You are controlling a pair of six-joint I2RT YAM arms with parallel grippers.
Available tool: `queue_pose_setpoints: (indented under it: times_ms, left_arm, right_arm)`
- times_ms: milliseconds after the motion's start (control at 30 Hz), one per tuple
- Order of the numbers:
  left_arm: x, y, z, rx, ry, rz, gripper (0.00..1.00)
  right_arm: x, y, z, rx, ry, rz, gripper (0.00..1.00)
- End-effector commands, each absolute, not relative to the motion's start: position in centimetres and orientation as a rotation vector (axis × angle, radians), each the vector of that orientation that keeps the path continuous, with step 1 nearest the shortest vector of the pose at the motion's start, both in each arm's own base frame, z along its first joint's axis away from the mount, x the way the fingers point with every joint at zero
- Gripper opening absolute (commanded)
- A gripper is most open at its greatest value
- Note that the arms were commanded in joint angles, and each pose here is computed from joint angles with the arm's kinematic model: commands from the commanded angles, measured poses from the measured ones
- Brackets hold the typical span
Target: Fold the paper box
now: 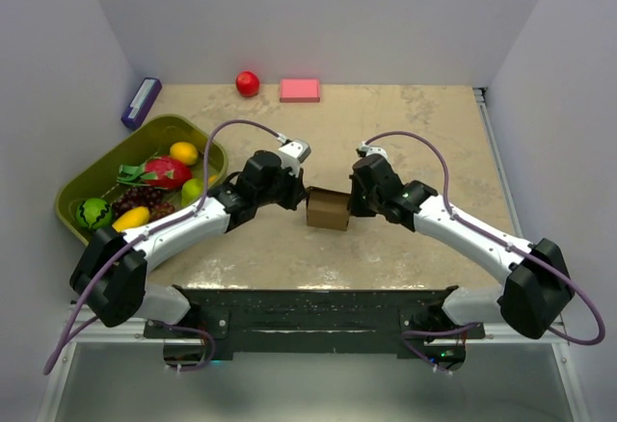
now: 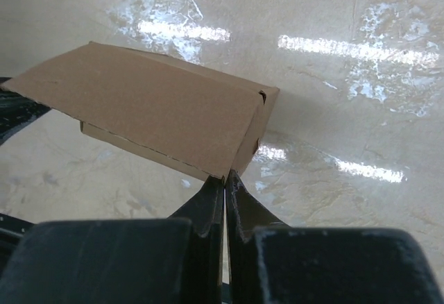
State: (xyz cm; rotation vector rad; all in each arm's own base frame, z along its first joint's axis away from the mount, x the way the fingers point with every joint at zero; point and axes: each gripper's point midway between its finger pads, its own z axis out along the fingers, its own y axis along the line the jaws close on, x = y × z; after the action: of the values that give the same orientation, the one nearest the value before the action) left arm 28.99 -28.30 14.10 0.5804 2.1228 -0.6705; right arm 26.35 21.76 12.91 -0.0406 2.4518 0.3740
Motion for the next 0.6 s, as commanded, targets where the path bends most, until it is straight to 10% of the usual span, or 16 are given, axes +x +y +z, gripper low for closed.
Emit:
queue_pose_setpoints:
  times_ms: [0, 567]
  left_arm:
    - [27.7, -28.4, 13.8, 0.635, 2.154, -0.659, 0.0]
    - [28.2, -28.2, 14.3, 0.627, 2.134, -0.634, 0.0]
  right_arm:
    - [27.5, 23.4, 15.6, 0.015, 2.348, 0.574, 0.0]
    - [28.0, 22.3, 16.2, 0.062, 2.332, 0.659, 0.0]
